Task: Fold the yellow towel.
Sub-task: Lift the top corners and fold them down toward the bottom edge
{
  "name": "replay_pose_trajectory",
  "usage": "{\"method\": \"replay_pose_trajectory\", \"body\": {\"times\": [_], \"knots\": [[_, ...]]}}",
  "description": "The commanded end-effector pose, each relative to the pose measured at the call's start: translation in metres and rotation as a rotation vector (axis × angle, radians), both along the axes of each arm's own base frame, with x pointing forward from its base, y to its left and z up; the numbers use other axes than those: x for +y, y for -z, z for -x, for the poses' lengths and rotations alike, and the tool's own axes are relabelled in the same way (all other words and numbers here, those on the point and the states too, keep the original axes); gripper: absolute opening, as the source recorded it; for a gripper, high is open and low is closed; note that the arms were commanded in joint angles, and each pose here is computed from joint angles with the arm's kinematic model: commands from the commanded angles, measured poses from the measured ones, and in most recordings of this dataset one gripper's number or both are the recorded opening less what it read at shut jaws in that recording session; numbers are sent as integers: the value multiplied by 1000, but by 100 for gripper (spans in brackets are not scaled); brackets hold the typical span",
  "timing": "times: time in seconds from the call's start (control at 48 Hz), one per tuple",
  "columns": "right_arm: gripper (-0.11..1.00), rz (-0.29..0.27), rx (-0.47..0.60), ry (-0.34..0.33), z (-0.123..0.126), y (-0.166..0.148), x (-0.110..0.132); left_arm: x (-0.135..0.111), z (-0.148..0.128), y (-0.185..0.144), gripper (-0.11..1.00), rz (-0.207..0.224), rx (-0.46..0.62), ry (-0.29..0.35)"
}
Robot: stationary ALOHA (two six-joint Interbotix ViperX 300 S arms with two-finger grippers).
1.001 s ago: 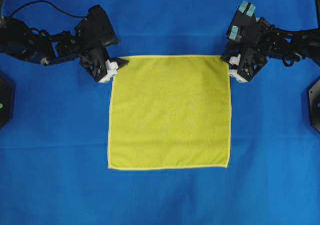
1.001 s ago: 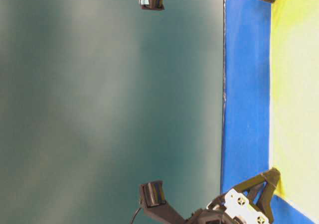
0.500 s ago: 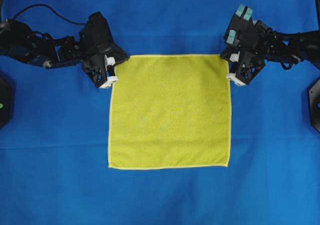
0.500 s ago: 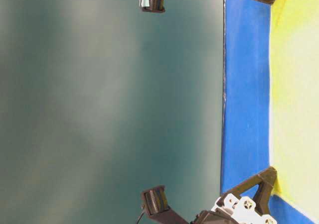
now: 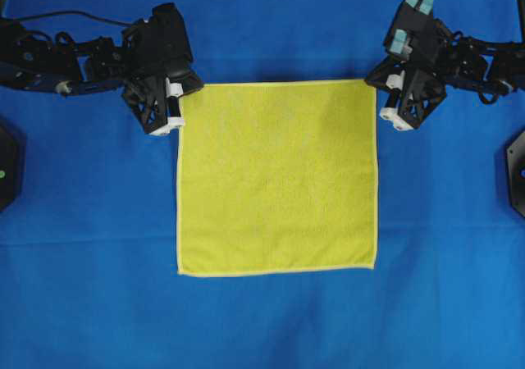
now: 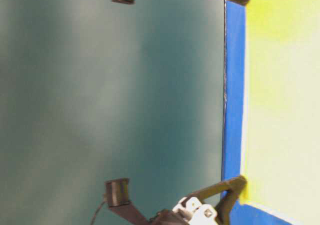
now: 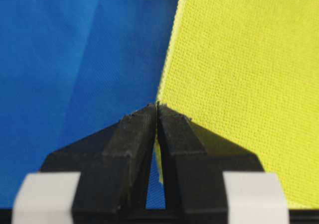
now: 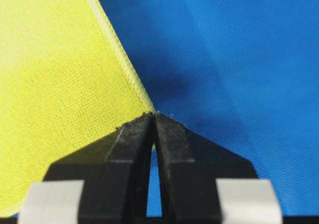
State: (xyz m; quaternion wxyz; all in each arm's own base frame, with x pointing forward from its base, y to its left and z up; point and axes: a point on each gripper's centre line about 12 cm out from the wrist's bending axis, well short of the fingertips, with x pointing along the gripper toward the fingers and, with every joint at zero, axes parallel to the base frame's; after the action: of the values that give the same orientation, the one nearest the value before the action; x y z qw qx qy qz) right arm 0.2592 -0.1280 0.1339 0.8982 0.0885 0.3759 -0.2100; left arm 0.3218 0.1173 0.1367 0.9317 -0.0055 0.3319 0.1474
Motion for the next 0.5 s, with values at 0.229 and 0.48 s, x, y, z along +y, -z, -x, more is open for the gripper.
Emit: {"method": "replay_pose_trajectory", "body": {"times": [0.229,0.48], "knots": [[2,-12,-11,1,0,-14,5,-11,-2,-12,3,-7,-32,31],[2,-94,17,-76,-7,-11,46,-62,-7,-7,3,45,-21,145]]}}
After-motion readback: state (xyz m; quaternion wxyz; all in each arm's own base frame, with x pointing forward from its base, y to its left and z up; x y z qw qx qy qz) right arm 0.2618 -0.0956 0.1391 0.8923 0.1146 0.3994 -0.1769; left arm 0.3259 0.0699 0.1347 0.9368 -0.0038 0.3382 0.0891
